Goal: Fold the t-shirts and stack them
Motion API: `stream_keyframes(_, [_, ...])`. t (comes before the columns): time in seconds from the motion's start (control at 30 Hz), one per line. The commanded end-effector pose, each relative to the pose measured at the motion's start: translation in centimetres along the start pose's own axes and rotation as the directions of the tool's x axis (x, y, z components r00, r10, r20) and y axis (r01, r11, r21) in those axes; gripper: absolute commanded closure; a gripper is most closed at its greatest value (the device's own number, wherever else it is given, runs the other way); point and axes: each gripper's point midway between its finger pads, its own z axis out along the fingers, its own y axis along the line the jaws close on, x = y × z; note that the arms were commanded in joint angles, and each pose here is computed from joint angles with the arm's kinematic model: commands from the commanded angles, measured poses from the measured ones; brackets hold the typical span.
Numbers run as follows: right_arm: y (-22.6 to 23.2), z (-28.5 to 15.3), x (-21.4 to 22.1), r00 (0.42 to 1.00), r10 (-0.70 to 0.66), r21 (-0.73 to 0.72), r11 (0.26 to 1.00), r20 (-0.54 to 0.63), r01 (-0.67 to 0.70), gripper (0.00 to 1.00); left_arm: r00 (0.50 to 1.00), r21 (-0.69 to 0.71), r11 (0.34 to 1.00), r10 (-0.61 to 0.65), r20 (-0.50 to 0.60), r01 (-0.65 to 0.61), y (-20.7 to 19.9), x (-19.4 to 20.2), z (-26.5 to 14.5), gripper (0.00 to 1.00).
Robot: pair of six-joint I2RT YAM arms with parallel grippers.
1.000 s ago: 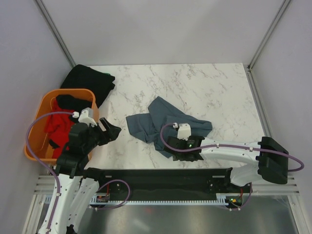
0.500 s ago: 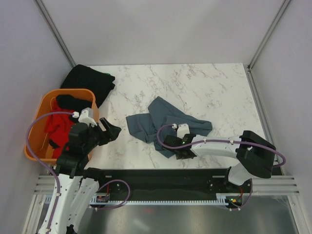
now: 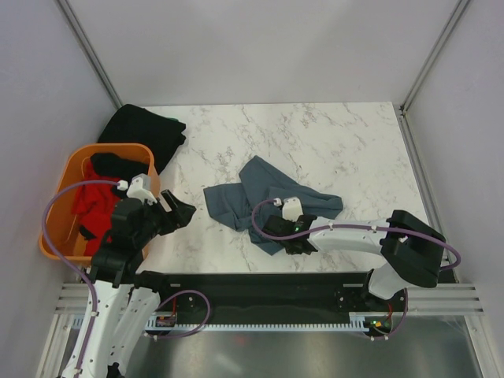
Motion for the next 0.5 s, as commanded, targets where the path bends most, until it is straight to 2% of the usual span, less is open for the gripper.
stream_keyframes(0.0, [0.2, 0.0, -0.8, 1.000, 0.000, -0.008, 1.000, 0.026, 0.001, 0.91, 0.999, 0.033, 0.999, -0.013, 0.029, 0.012, -1.0, -1.0, -0.1, 0.18])
stream_keyframes(0.07, [0.3, -0.8, -1.7, 0.999, 0.011, -0.024, 1.000, 0.050, -0.010, 1.00, 0.999, 0.031, 0.999, -0.013, 0.029, 0.013, -0.9, -1.0, -0.1, 0.18])
stream_keyframes(0.13, [0.0, -1.9, -2.4, 0.998, 0.011, -0.027, 1.000, 0.060, -0.009, 1.00, 0.999, 0.030, 0.999, -0.012, 0.030, 0.011, -0.9, -1.0, -0.1, 0.18])
stream_keyframes(0.2, [-0.1, -4.7, -4.6, 0.994, 0.046, -0.071, 0.997, 0.102, -0.038, 1.00, 0.999, 0.028, 1.000, -0.014, 0.029, 0.013, -0.9, -1.0, 0.0, 0.18])
stream_keyframes(0.3, [-0.6, -11.4, -9.1, 0.970, 0.147, -0.200, 0.974, 0.193, -0.108, 1.00, 1.000, 0.023, 1.000, -0.014, 0.025, 0.014, -0.8, -0.9, 0.1, 0.18])
stream_keyframes(0.33, [-1.2, -13.5, -10.5, 0.956, 0.188, -0.235, 0.963, 0.225, -0.134, 1.00, 1.000, 0.021, 1.000, -0.015, 0.023, 0.014, -0.8, -0.9, 0.1, 0.18])
stream_keyframes(0.37, [-2.3, -18.4, -13.5, 0.913, 0.285, -0.333, 0.925, 0.292, -0.182, 1.00, 1.000, 0.020, 1.000, -0.015, 0.020, 0.015, -0.8, -0.9, 0.2, 0.19])
stream_keyframes(0.4, [-4.3, -20.3, -14.3, 0.894, 0.311, -0.323, 0.924, 0.322, -0.205, 1.00, 1.000, 0.017, 1.000, -0.016, 0.013, 0.016, -0.7, -0.8, 0.3, 0.19])
stream_keyframes(0.47, [-7.7, -26.5, -17.2, 0.808, 0.436, -0.420, 0.868, 0.396, -0.263, 1.00, 1.000, 0.009, 1.000, -0.019, 0.003, 0.019, -0.6, -0.7, 0.6, 0.19])
